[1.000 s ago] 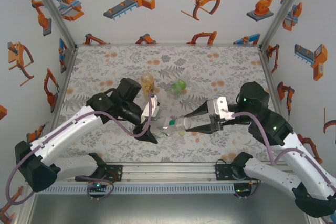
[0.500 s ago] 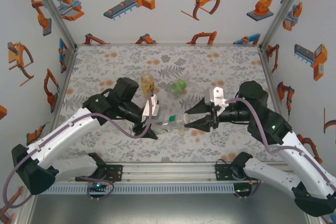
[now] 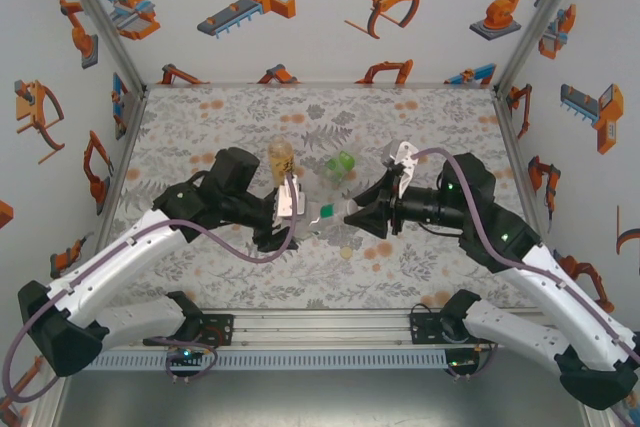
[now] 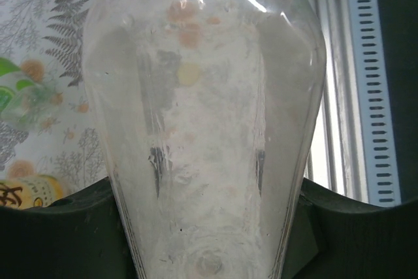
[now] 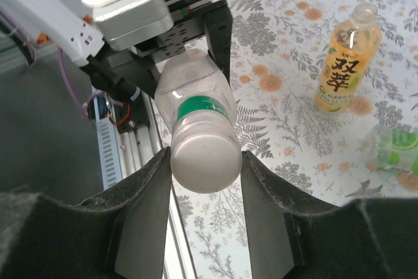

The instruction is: Screw on the bottle caps

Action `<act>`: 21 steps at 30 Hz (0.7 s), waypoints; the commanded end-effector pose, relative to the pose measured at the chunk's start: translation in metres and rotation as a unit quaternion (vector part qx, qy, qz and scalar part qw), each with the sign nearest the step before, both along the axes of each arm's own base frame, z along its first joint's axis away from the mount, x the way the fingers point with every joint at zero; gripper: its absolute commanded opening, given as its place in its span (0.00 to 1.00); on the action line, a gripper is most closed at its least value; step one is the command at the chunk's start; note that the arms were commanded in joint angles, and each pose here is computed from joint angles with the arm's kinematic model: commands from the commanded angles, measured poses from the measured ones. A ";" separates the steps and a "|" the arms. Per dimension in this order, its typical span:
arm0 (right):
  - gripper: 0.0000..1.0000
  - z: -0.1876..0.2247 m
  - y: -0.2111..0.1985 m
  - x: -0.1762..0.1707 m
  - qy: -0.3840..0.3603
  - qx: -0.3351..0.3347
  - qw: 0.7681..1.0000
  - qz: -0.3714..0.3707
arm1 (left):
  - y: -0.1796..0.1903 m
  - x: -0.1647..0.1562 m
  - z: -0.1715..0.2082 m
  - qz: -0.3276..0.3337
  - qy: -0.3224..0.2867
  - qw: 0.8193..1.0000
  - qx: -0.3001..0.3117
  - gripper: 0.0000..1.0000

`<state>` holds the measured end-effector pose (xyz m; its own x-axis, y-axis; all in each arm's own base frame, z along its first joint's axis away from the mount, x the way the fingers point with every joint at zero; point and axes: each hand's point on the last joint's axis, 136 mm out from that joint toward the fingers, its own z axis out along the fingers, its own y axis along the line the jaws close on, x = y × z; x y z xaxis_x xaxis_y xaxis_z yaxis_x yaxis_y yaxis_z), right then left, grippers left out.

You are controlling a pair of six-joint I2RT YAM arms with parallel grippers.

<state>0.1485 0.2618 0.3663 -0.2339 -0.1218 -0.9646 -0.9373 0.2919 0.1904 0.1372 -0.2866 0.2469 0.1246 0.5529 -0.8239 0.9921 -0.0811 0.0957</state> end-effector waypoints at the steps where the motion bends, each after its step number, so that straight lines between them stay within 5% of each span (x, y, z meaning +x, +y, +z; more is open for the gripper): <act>1: 0.00 -0.003 0.003 0.027 0.060 0.041 0.995 -0.073 | -0.005 0.007 0.022 0.021 -0.030 0.998 -0.045 0.00; 7: 0.00 -0.006 -0.001 0.052 0.185 0.095 0.966 -0.156 | 0.003 0.020 0.025 0.059 -0.079 0.994 -0.051 0.00; 16: 0.00 -0.054 -0.011 0.078 0.419 0.126 0.852 -0.288 | 0.006 0.034 0.020 0.095 -0.113 0.989 -0.033 0.00; 21: 0.12 -0.051 -0.005 0.077 0.442 0.135 0.842 -0.280 | 0.005 0.033 0.018 0.093 -0.114 0.989 -0.030 0.00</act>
<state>0.2199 0.2602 0.3239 -0.8046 0.3733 -0.4618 -0.2603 0.4772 0.8393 0.1792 -0.2655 0.2357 0.1104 0.6276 -0.7707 0.9501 0.1611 0.2673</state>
